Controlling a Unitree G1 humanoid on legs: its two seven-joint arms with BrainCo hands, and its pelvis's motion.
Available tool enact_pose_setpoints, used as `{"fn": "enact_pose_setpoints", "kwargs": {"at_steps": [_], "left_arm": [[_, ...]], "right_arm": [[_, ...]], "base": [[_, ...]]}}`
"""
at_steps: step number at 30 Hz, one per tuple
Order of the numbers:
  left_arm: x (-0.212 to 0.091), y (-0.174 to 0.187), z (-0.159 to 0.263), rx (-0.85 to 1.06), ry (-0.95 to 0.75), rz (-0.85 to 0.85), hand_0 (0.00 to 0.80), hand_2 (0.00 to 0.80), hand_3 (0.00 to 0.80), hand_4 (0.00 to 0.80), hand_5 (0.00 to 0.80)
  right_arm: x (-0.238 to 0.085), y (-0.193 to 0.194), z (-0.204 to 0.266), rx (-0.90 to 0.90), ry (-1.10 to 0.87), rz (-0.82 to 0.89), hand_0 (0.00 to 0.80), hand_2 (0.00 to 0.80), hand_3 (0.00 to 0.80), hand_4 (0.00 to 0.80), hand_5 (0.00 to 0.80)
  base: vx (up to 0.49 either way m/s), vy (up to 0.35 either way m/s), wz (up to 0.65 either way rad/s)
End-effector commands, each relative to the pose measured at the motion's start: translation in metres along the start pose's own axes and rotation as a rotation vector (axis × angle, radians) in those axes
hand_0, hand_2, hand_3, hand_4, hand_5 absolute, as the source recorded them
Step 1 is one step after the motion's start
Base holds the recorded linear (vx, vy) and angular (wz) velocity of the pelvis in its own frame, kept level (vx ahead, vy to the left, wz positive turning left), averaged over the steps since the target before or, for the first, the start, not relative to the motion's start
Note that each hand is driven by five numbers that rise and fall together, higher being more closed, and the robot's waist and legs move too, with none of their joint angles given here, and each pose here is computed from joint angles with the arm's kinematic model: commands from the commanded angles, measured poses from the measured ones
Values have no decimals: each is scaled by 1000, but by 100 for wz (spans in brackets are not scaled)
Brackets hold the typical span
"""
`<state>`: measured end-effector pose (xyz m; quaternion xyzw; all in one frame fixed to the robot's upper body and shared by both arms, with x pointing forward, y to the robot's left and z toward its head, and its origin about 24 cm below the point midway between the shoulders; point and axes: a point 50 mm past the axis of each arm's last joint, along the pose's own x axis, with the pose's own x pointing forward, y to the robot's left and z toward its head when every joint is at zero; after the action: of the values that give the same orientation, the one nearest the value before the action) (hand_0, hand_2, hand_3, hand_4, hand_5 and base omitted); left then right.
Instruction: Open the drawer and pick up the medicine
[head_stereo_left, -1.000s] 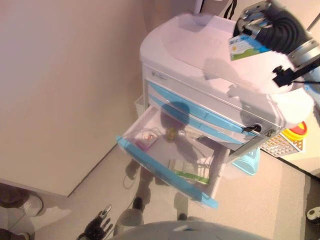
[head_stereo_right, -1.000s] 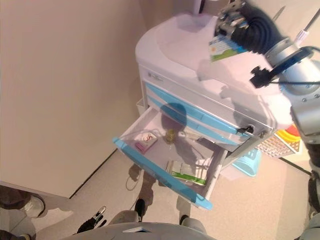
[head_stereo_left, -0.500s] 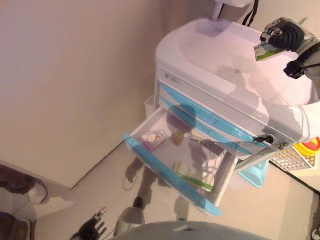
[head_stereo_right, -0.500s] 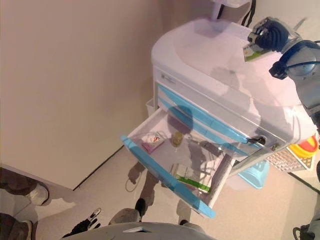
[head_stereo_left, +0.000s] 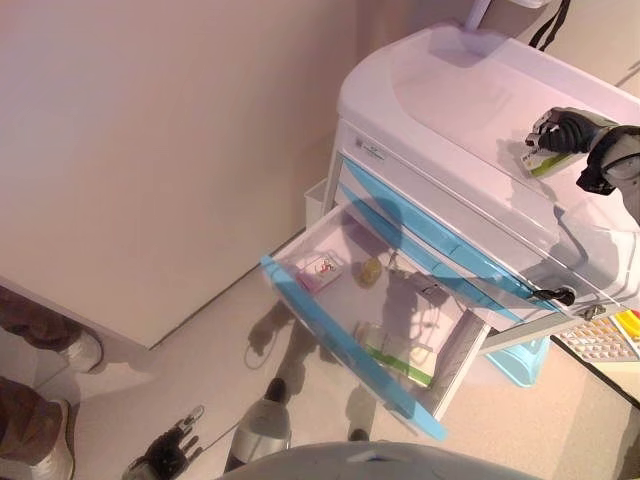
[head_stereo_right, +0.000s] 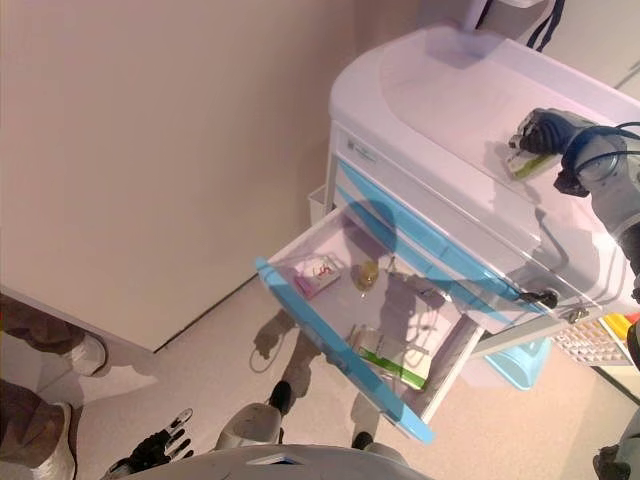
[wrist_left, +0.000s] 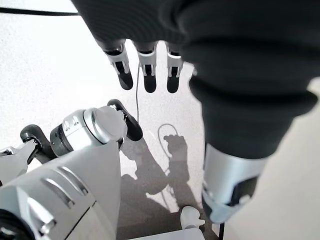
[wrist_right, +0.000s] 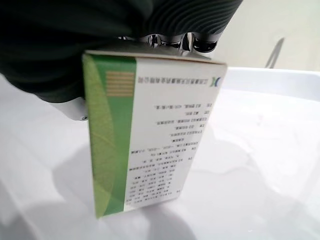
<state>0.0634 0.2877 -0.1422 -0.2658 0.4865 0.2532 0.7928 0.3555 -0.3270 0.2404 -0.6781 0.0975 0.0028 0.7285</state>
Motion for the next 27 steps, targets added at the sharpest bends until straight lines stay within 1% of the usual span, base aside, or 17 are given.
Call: {"fn": "enact_pose_setpoints", "kwargs": {"at_steps": [1,7,8,9,19,22,27], "left_arm": [[-5,7,20,85,-37,8,0,0,0,0,0],[-6,7,24,91,-49,4,0,0,0,0,0],[-6,7,24,92,-50,0,0,0,0,0,0],[-6,7,24,92,-50,-1,0,0,0,0,0],[-6,4,25,96,-53,-12,0,0,0,0,0],[-7,3,25,94,-54,-13,0,0,0,0,0],[-6,-1,25,92,-51,-18,0,0,0,0,0]], "right_arm": [[0,-24,7,-75,0,-49,800,800,800,800,800],[0,-21,-4,-87,45,-29,800,800,800,800,800],[0,-20,-9,-95,73,-29,229,229,229,229,229],[0,-19,-10,-98,78,-29,0,0,0,0,0],[-3,-27,-17,-176,128,-105,0,0,0,0,0],[-5,-35,-17,-207,141,-178,0,0,0,0,0],[-12,-61,-15,-218,173,-318,0,0,0,0,0]], "base": [[-21,-14,10],[-6,-7,2],[0,0,0],[0,0,0],[0,0,0],[0,0,0],[0,0,0]]}}
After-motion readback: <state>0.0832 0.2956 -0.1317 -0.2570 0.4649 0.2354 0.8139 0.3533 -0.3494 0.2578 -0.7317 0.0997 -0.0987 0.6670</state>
